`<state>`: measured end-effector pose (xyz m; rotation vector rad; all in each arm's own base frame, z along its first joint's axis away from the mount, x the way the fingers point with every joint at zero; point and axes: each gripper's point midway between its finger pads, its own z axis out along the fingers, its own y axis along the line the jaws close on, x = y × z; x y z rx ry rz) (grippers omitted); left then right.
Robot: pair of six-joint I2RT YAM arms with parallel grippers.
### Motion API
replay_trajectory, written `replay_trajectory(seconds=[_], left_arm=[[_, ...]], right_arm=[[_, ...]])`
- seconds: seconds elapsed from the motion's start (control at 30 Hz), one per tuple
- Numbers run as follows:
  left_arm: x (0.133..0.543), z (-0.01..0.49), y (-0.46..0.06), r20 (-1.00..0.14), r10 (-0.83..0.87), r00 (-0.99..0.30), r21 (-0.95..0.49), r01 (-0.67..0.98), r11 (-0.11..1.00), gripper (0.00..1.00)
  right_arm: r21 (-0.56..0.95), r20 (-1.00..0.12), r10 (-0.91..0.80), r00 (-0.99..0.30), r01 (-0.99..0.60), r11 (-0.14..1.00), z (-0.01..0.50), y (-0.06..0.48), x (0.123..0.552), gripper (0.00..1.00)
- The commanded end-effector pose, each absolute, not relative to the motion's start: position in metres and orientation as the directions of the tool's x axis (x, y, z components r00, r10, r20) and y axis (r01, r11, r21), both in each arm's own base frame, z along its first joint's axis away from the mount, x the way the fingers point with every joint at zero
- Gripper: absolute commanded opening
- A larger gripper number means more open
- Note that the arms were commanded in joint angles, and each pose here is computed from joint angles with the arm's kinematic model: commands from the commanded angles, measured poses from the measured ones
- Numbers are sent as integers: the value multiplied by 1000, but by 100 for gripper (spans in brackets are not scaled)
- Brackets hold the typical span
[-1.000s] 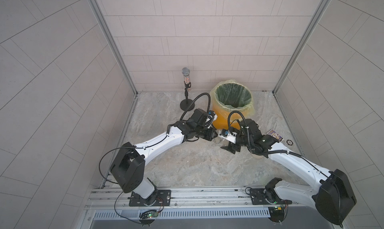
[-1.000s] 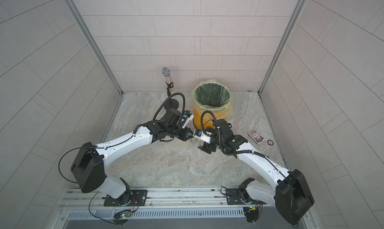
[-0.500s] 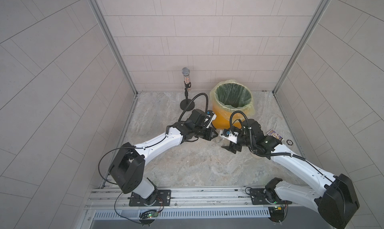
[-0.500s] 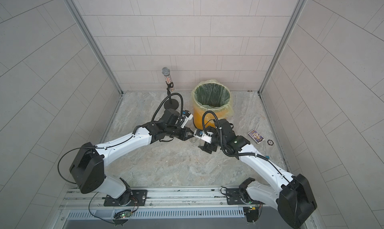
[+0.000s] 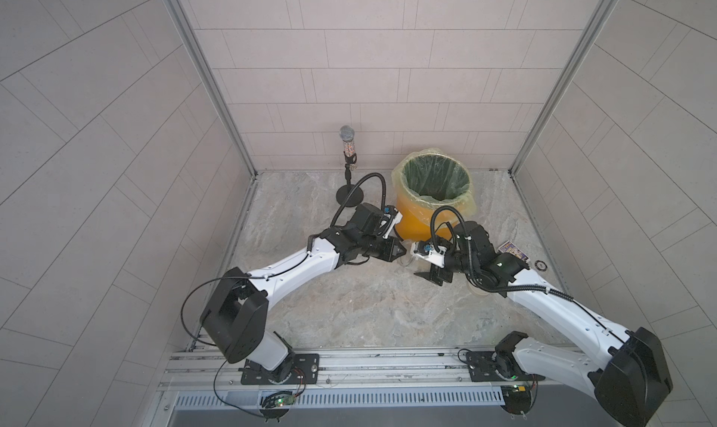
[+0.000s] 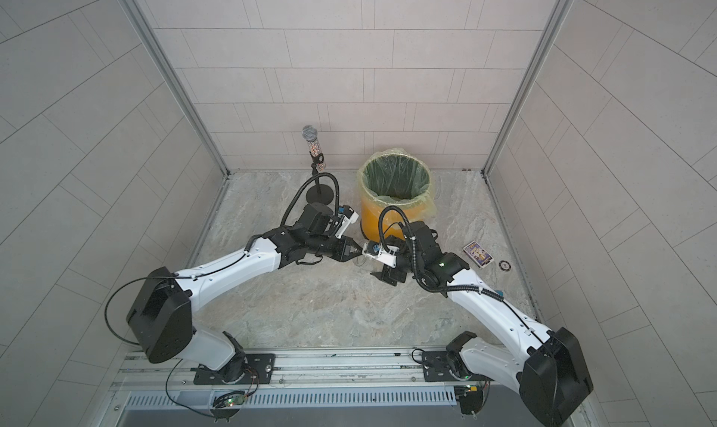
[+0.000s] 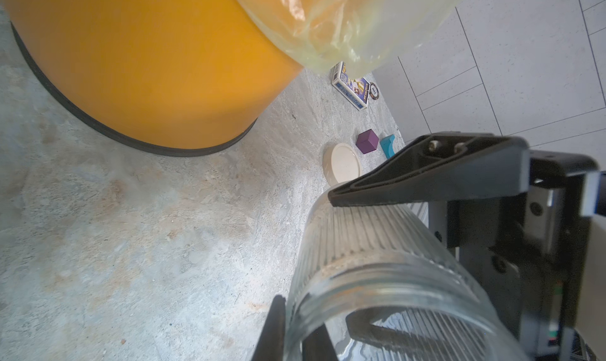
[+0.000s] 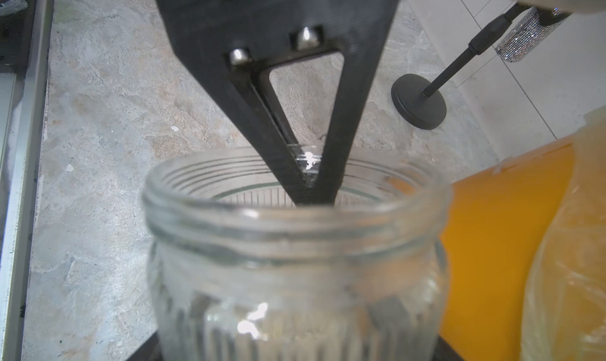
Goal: Empty expired oatmeal from jars
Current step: Pick up the jar from the center of the board.
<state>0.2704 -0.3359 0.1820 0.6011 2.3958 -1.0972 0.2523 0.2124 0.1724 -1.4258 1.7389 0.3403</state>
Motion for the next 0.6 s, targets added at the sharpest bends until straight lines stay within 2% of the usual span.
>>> replay_trajectory(seconds=[0.0,0.1,0.13,0.17,0.2,0.27,0.3,0.37,0.4,0.57], left_arm=[[286,240,-344,-668,96,-738,-605,613,508,0],[286,240,-347,-655,99,-749,-620,608,496,2],[285,239,-348,-647,106,-755,-624,604,496,13],[286,239,-348,-641,109,-760,-625,599,500,43],[286,240,-349,-642,111,-759,-625,601,498,53],[285,244,-349,-655,108,-748,-619,613,492,56],[285,247,-348,-662,104,-743,-617,618,488,62],[283,260,-345,-683,93,-725,-607,633,480,83],[283,266,-344,-691,88,-717,-600,637,483,88],[285,303,-332,-748,72,-660,-538,666,517,98]], right_arm=[[-264,-711,-702,-28,-916,303,167,207,246,0],[-260,-710,-703,-37,-914,311,177,207,247,0],[-262,-709,-704,-44,-911,320,182,206,249,0],[-265,-708,-705,-46,-908,325,189,206,249,0],[-272,-708,-704,-48,-902,335,195,205,250,0],[-286,-711,-702,-40,-896,341,206,202,249,0],[-288,-713,-700,-39,-894,343,210,202,249,0],[-280,-715,-698,-42,-898,341,219,201,245,0],[-280,-718,-695,-43,-896,345,223,200,244,0],[-319,-741,-671,-25,-866,384,262,193,240,0]])
